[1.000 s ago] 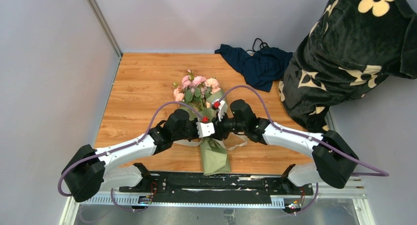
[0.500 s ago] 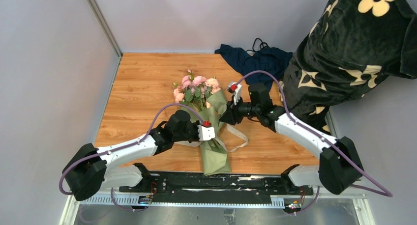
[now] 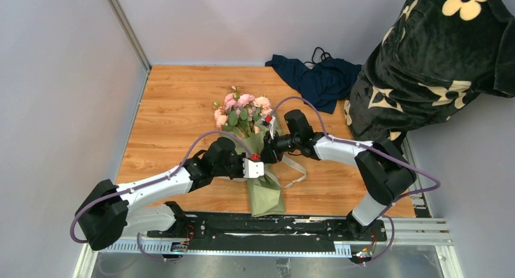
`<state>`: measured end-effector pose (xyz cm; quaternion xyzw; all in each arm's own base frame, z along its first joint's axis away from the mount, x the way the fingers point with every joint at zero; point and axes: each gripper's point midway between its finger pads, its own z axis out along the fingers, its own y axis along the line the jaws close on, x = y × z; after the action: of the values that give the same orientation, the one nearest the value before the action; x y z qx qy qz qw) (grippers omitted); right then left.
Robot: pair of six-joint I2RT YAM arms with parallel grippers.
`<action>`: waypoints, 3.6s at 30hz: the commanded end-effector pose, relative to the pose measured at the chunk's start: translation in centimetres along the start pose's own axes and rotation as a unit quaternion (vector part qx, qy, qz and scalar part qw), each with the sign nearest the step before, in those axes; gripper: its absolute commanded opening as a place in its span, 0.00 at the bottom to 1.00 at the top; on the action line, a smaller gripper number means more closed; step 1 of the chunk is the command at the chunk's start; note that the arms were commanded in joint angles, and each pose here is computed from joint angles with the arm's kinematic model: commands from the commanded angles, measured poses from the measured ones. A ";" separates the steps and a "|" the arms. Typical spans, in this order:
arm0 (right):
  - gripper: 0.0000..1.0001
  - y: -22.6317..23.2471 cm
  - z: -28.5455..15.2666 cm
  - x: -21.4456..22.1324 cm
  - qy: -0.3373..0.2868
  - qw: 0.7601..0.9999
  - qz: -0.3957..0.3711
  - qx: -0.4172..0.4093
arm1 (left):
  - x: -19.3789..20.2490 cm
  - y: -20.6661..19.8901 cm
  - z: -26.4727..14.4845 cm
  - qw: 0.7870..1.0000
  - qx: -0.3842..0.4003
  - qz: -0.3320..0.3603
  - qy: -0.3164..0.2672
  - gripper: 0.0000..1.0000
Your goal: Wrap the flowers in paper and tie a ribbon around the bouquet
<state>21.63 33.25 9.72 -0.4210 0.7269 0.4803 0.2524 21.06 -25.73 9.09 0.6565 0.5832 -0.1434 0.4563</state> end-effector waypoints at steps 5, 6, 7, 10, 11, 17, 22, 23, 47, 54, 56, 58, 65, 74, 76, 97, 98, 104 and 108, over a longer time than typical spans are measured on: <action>0.20 0.6 1.3 -0.6 -0.016 0.999 -0.016 -0.029 | -1.3 -3.0 -1.3 0.995 0.098 0.035 -0.013 0.00; 0.20 0.3 1.3 -0.5 -0.013 1.000 -0.015 -0.021 | -1.6 -3.1 -1.0 0.994 0.100 0.033 -0.021 0.00; 0.20 0.1 1.3 -0.4 -0.009 1.000 -0.016 -0.016 | -1.8 -2.9 -0.9 0.994 0.096 0.033 -0.026 0.00; 0.21 0.8 1.0 -0.2 -0.005 0.999 -0.022 -0.030 | -1.8 -1.8 -0.1 0.997 0.067 0.016 -0.025 0.00; 0.22 1.0 1.0 -0.1 -0.004 0.999 -0.025 -0.038 | -1.3 -1.5 0.1 0.998 0.058 0.013 -0.014 0.00; 0.29 1.7 1.5 0.7 0.017 0.995 -0.050 -0.091 | 1.2 1.6 0.4 0.998 -0.028 0.028 0.045 0.00; 0.31 2.8 1.4 0.2 0.003 0.989 -0.070 -0.127 | 1.3 3.0 -0.2 0.997 -0.053 0.005 0.053 0.00; 0.31 2.6 1.5 0.2 0.002 0.990 -0.070 -0.123 | 1.0 2.8 -0.1 0.998 -0.045 0.003 0.046 0.00; 0.13 -0.6 2.5 1.5 0.010 0.999 -0.020 0.029 | -0.4 0.9 -0.1 0.999 -0.005 -0.036 -0.003 0.00; 0.00 0.0 1.2 -0.1 -0.010 0.999 -0.030 0.044 | 0.0 1.0 -1.5 1.000 0.019 -0.012 0.006 0.33; 0.00 0.4 0.8 -0.5 -0.014 0.998 -0.032 0.043 | 0.1 1.3 -2.2 0.999 0.026 0.023 0.011 0.38; 0.00 0.8 0.5 -0.9 -0.019 0.998 -0.036 0.041 | 0.0 1.6 -2.7 0.998 0.027 0.052 0.015 0.39; 0.05 1.1 0.8 -0.1 -0.009 0.999 -0.024 0.024 | -2.5 2.5 -2.3 0.998 0.011 0.037 -0.040 0.44; 0.30 1.3 0.1 0.2 -0.023 1.000 -0.009 0.013 | 0.1 1.6 -1.3 0.999 0.014 0.048 -0.010 0.43; 0.30 1.1 -0.3 0.1 -0.028 0.999 -0.007 0.014 | -0.1 1.2 -1.4 0.998 0.023 0.058 -0.017 0.43; 0.27 1.0 1.0 1.4 0.027 0.997 -0.044 -0.053 | -0.4 -1.3 0.2 0.996 0.059 0.052 -0.033 0.12; 0.29 1.0 1.0 1.5 0.026 0.997 -0.044 -0.053 | -0.8 -0.8 0.3 0.997 0.048 0.047 -0.038 0.04; 0.40 1.6 1.4 1.3 0.012 0.997 -0.048 -0.061 | -1.3 0.2 0.4 0.998 0.021 0.028 -0.046 0.00; 0.41 0.9 1.9 0.8 -0.003 0.999 -0.037 -0.037 | -1.4 0.2 0.4 0.998 0.021 0.025 -0.048 0.00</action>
<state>20.20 34.25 9.08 -0.4705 0.6849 0.4979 0.2482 20.87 -26.55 9.82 0.6809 0.5407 -0.1721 0.4631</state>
